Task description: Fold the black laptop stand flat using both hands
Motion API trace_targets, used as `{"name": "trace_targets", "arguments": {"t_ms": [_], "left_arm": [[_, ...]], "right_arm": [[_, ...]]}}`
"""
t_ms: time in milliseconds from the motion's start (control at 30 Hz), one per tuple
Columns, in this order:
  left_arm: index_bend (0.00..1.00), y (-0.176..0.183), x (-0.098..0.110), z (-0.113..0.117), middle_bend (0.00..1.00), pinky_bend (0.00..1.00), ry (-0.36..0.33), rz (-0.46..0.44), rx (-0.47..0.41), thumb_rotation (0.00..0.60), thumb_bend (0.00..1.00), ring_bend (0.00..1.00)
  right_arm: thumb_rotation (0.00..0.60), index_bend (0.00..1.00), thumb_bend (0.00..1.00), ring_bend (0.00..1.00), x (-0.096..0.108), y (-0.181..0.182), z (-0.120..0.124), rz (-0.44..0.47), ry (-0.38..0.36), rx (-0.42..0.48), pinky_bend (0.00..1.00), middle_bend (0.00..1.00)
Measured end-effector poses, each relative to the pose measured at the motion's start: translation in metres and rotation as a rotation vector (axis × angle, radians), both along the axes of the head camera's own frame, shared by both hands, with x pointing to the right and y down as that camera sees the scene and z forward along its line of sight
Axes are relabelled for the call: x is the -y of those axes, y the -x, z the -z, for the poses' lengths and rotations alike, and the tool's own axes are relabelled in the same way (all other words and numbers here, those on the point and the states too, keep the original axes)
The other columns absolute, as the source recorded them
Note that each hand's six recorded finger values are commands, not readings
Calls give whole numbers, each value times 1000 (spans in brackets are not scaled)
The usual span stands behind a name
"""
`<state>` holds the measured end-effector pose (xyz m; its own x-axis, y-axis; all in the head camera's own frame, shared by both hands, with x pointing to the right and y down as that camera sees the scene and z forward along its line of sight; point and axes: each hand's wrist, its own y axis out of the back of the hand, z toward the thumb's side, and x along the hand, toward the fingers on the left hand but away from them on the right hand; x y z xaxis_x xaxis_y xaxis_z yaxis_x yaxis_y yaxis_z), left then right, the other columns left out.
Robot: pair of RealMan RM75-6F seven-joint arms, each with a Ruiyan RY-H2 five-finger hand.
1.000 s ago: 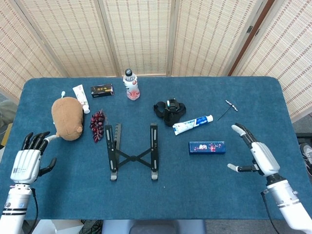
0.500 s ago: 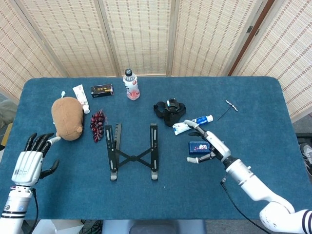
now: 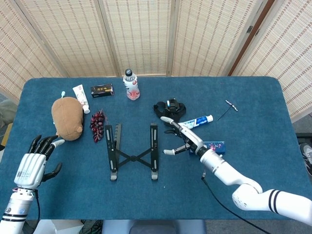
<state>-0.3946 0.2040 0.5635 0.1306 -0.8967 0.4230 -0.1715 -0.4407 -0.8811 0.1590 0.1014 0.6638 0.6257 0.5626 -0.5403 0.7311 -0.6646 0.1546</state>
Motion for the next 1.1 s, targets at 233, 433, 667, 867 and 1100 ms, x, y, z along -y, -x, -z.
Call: {"name": "trace_targets", "arguments": {"t_ms": [233,433,667,867,1100], "left_arm": [[0,-2,-1,2,17,158,1,-4,-14,600,0,0],[0,-1,-2,2,43,157,1,-3,-16,600,0,0],[0,5,-1,-4,52,158,23,20,-57,600,0,0],[0,4,-1,-18,52,158,123,17,-131,600,0,0],[0,-16,0,-34,52,157,264,-61,-224,600,0,0]], "right_arm": [[600,200,324,123,1,22,-14,37,30,31,0,146],[600,199,324,123,-7,36,-13,89,34,97,0,147],[600,200,325,123,-23,26,11,178,-57,173,0,147],[600,200,324,124,-46,4,39,238,-114,213,0,147],[600,200,325,124,-74,-11,62,286,-148,227,0,147]]}}
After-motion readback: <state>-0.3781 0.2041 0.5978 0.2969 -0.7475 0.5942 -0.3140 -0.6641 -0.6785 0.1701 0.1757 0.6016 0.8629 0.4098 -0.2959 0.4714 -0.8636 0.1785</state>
